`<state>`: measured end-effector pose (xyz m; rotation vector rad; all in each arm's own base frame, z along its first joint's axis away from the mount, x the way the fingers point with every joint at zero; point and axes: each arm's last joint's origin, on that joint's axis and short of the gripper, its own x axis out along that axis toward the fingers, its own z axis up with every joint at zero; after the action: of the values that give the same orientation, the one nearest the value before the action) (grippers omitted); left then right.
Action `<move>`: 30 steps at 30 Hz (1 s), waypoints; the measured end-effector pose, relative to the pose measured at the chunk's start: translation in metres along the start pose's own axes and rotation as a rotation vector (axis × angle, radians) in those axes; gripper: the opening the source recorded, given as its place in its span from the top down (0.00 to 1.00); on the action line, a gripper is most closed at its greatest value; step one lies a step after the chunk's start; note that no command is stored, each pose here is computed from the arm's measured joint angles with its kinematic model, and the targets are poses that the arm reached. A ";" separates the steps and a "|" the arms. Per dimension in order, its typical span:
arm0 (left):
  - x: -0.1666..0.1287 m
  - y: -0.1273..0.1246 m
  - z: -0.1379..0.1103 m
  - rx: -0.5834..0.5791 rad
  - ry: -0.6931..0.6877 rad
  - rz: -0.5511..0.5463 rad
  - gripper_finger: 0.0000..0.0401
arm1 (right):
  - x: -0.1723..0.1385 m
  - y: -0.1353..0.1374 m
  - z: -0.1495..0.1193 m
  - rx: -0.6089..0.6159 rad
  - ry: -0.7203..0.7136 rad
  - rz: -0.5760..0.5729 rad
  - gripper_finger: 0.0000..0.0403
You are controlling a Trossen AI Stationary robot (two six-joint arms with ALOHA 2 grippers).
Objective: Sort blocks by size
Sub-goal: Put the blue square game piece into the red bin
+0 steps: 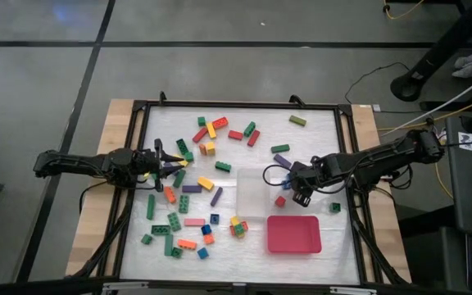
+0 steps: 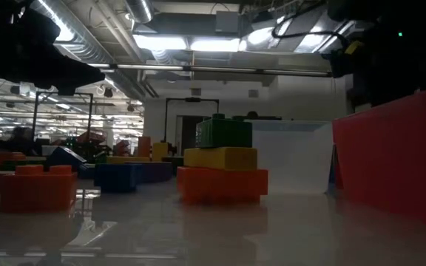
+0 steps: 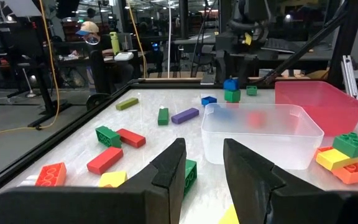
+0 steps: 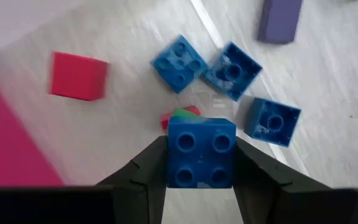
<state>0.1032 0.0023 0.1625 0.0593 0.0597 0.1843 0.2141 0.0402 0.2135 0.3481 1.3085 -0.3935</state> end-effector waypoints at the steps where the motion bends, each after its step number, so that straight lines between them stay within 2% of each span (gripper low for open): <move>1: 0.000 0.000 0.000 0.000 0.000 0.000 0.76 | -0.003 0.001 0.002 -0.007 -0.006 0.010 0.64; 4: 0.000 0.000 0.000 0.000 0.000 0.000 0.76 | -0.013 0.005 0.008 -0.040 -0.018 0.044 0.65; 8: 0.000 0.000 0.000 0.000 0.000 0.000 0.76 | -0.027 0.012 0.016 -0.091 -0.031 0.144 0.65; 16: 0.000 0.000 0.000 0.000 0.000 0.000 0.76 | -0.037 0.029 0.022 -0.208 -0.014 0.445 0.64; 21: 0.000 0.000 0.000 0.000 0.000 0.000 0.76 | -0.043 0.047 0.014 -0.297 -0.011 0.578 0.64; 26: 0.000 0.000 0.000 0.000 0.000 0.000 0.76 | -0.048 0.066 -0.001 -0.388 -0.015 0.641 0.63; 30: 0.000 0.000 0.000 0.000 0.001 0.000 0.76 | -0.050 0.075 -0.011 -0.432 -0.032 0.628 0.59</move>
<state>0.1033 0.0022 0.1624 0.0589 0.0602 0.1841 0.2292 0.1152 0.2622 0.3627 1.1462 0.4068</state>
